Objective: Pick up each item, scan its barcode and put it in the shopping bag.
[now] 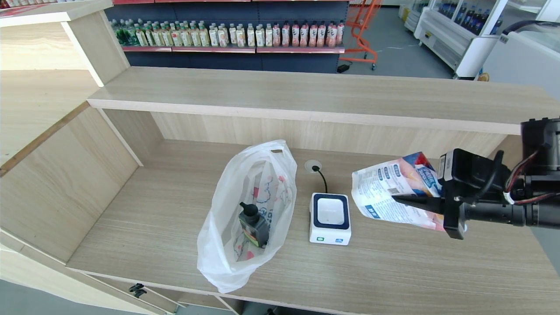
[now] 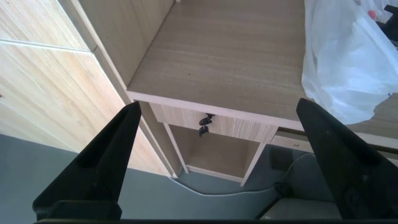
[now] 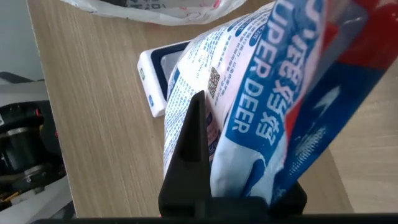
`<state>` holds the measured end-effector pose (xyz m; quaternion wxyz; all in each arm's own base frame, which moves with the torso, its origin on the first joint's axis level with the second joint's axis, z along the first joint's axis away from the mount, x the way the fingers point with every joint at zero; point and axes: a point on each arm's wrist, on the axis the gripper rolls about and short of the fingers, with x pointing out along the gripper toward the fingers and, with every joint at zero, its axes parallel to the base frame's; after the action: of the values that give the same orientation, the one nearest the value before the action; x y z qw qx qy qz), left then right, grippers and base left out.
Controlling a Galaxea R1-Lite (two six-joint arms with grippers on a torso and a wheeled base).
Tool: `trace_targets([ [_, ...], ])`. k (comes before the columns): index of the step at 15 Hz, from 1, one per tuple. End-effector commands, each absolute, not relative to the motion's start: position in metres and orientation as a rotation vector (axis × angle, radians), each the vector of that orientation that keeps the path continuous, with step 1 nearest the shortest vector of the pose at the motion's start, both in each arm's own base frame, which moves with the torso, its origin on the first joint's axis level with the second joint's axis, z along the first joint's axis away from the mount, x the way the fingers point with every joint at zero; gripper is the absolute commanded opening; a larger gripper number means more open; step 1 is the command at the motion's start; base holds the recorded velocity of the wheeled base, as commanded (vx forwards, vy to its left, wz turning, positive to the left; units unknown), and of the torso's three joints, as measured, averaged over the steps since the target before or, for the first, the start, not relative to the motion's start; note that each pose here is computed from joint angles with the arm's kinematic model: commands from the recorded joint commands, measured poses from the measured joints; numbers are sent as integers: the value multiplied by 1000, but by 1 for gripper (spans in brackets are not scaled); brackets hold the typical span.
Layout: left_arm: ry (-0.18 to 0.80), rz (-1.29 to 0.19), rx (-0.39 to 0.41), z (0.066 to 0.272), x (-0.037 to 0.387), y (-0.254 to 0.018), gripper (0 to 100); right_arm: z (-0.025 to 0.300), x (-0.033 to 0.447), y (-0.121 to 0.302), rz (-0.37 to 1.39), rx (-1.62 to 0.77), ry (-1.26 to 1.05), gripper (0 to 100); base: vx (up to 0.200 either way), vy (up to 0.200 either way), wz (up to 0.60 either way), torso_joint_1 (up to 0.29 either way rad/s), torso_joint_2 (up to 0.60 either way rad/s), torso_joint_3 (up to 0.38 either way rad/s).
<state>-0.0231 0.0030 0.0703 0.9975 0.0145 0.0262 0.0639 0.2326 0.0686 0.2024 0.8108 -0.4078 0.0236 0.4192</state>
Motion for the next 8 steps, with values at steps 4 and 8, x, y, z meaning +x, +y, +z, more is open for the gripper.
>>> trace_targets([
  [4, 52, 127, 29, 70, -23, 3, 100, 168, 246, 71, 992, -983, 24, 0, 0, 0, 0, 0, 0, 0],
  [8, 52, 128, 29, 70, -23, 3, 100, 152, 267, 79, 1043, -958, -78, 0, 0, 0, 0, 0, 0, 0],
])
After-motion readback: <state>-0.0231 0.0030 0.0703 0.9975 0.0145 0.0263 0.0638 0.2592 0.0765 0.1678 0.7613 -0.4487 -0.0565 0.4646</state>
